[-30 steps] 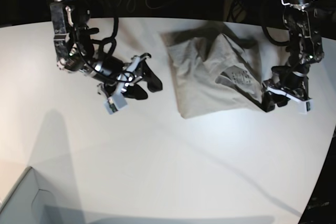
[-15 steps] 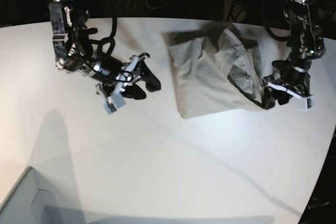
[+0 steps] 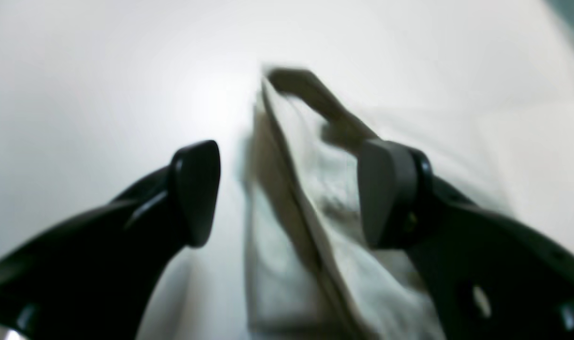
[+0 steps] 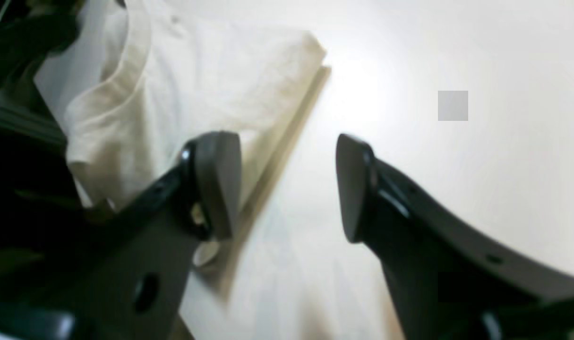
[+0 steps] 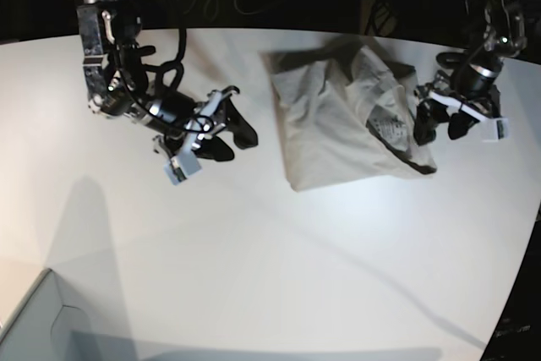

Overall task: Layout the t-shirt on the table in an organized manner, then fold the t-shirt properly
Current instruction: 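Grasp the folded shirt's edge with the left gripper and pull it straight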

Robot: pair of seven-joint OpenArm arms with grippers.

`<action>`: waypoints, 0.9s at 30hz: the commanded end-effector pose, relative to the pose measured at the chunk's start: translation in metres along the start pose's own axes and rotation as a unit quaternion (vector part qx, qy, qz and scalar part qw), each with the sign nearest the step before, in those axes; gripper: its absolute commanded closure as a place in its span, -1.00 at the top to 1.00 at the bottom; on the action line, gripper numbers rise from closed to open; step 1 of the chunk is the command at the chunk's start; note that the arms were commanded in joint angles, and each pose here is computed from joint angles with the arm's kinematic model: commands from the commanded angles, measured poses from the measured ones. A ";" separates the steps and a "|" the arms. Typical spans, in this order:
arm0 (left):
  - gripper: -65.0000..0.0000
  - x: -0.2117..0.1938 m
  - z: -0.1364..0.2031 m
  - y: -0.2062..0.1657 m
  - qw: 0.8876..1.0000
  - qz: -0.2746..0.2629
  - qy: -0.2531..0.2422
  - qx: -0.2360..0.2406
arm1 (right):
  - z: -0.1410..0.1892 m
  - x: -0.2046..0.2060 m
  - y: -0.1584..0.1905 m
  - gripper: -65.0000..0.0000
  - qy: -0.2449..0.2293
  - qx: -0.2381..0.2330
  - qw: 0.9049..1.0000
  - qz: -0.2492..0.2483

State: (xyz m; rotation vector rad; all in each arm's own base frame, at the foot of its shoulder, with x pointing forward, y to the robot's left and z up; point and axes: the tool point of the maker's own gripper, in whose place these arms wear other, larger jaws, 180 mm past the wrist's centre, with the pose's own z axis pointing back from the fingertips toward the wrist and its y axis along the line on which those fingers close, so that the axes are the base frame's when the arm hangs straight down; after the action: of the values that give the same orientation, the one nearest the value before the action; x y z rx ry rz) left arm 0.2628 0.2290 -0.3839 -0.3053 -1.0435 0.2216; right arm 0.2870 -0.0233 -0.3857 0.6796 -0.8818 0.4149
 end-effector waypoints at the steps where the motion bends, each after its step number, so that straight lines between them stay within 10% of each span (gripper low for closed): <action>1: 0.34 0.013 0.010 -0.009 0.999 0.004 -0.026 -0.019 | 0.001 0.019 0.004 0.00 -0.030 0.012 0.999 0.009; 9: 0.34 -0.043 0.043 -0.037 0.994 0.109 0.003 -0.026 | 0.001 0.020 0.004 0.00 -0.031 0.012 0.999 0.010; 24: 0.33 -0.091 0.034 -0.068 0.991 0.115 0.060 -0.043 | 0.001 0.018 0.005 0.00 -0.029 0.012 0.999 0.008; 27: -0.03 -0.090 0.035 -0.066 0.991 0.115 0.058 -0.041 | 0.002 0.014 0.005 0.00 -0.026 0.012 1.000 0.005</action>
State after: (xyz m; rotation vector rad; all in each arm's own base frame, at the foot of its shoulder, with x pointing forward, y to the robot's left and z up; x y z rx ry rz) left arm 0.1876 0.1423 -0.4262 -0.4971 -0.8689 0.3670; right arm 0.2857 -0.0233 -0.3863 0.6795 -0.8797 0.4145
